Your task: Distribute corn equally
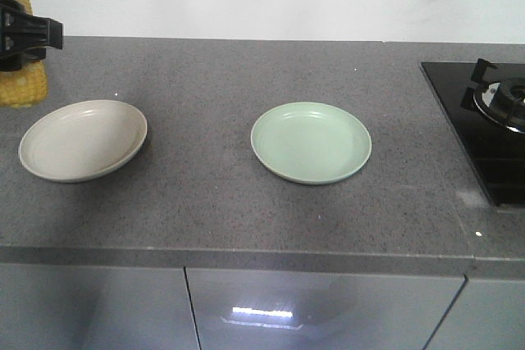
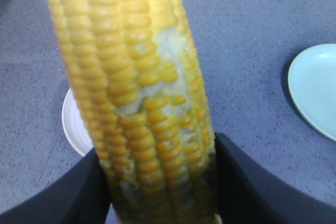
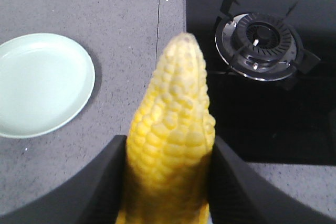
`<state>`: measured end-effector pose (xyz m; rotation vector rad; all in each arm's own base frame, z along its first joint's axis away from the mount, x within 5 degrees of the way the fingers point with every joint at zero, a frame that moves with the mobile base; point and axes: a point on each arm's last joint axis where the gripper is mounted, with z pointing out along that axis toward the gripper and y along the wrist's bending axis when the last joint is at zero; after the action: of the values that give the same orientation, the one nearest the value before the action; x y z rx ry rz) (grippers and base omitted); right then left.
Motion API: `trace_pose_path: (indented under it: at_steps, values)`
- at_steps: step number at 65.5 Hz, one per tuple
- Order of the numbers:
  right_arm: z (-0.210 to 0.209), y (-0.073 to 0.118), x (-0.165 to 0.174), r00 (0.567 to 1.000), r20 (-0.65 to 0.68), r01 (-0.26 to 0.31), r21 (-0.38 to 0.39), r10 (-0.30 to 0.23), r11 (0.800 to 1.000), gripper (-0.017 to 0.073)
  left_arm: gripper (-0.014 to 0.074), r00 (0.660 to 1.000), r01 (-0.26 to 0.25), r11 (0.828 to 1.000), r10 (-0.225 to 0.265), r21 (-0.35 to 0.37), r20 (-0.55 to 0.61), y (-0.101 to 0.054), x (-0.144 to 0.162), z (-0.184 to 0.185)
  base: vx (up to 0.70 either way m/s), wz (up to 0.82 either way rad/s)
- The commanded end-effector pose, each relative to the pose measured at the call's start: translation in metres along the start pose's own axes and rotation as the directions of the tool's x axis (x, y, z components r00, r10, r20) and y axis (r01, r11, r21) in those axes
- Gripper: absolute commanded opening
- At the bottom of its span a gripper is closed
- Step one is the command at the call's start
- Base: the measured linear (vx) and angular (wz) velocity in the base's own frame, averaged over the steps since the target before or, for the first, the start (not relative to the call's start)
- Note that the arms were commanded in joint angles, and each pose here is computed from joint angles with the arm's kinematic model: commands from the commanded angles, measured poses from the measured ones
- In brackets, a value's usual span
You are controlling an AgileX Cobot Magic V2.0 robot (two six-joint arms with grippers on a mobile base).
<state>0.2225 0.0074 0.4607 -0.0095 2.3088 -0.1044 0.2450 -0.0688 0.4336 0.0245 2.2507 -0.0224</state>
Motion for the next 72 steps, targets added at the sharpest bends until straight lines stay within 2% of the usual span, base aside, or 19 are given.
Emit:
trace_pose_path:
  at_steps: [1, 72]
  values:
    - [-0.0142, -0.0040, -0.0078, 0.994, 0.107, -0.002, 0.015, 0.001, 1.000, 0.0186, 0.0146, 0.995, 0.008, 1.000, -0.010, 0.017, 0.103, 0.0021, -0.0111, -0.0147, 0.18, 0.00]
    - [-0.0142, -0.0040, -0.0078, 0.994, 0.107, -0.002, 0.015, 0.001, 1.000, 0.0186, 0.0146, 0.995, 0.008, 1.000, -0.010, 0.017, 0.103, 0.0021, -0.0111, -0.0147, 0.15, 0.00]
